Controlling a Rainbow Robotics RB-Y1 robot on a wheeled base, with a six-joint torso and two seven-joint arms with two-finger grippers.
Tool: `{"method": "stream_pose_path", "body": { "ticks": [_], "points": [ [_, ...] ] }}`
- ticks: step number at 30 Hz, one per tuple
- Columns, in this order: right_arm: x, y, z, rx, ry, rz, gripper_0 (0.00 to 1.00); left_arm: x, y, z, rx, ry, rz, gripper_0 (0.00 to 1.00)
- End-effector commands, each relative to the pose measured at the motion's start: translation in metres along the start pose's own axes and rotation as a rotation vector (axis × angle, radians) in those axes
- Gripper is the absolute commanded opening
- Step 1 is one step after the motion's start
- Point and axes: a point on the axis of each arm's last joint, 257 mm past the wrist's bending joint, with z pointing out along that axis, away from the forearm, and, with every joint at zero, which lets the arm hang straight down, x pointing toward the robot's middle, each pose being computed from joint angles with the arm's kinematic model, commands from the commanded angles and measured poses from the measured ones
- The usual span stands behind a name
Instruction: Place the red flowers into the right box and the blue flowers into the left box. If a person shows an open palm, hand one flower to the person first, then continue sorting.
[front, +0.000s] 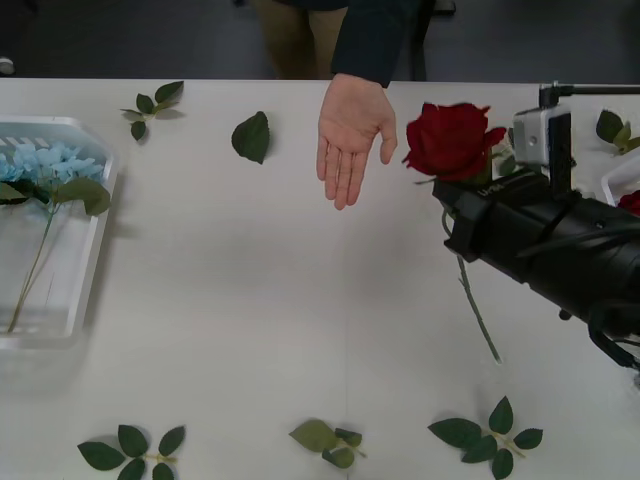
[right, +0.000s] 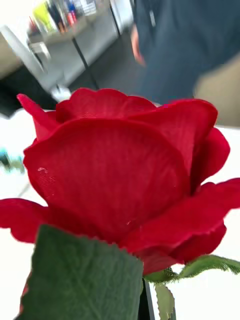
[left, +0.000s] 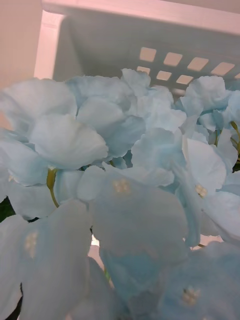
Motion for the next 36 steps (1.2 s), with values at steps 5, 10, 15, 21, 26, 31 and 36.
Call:
{"method": "stream_pose_path", "body": {
  "ticks": [5,10,15,21,26,31,36],
  "points": [
    [-0.132,0.067,0.024,-0.135,-0.345,-0.002,0.0,-0.012,0.022,-0.024,-0.037,-0.022,0.024,1.0],
    [-0.165,0.075,0.04,-0.134,-0.426,-0.016,0.0,-0.012,0.022,-0.024,-0.038,-0.024,0.031,1.0],
    [-0.183,0.069,0.074,-0.08,-0.464,-0.063,0.0,-0.012,0.022,-0.024,-0.037,-0.025,0.035,1.0],
    [-0.194,0.063,0.107,-0.03,-0.476,-0.093,0.0,-0.011,0.022,-0.024,-0.035,-0.021,0.04,1.0],
    [-0.199,0.061,0.116,-0.025,-0.479,-0.092,0.0,-0.01,0.022,-0.024,-0.035,-0.019,0.044,1.0],
    [-0.195,0.061,0.117,-0.025,-0.471,-0.09,0.0,-0.01,0.022,-0.024,-0.034,-0.016,0.052,1.0],
    [-0.194,0.063,0.117,-0.035,-0.466,-0.083,0.38,0.001,0.018,-0.027,-0.015,0.029,0.049,1.0]
  ]
}}
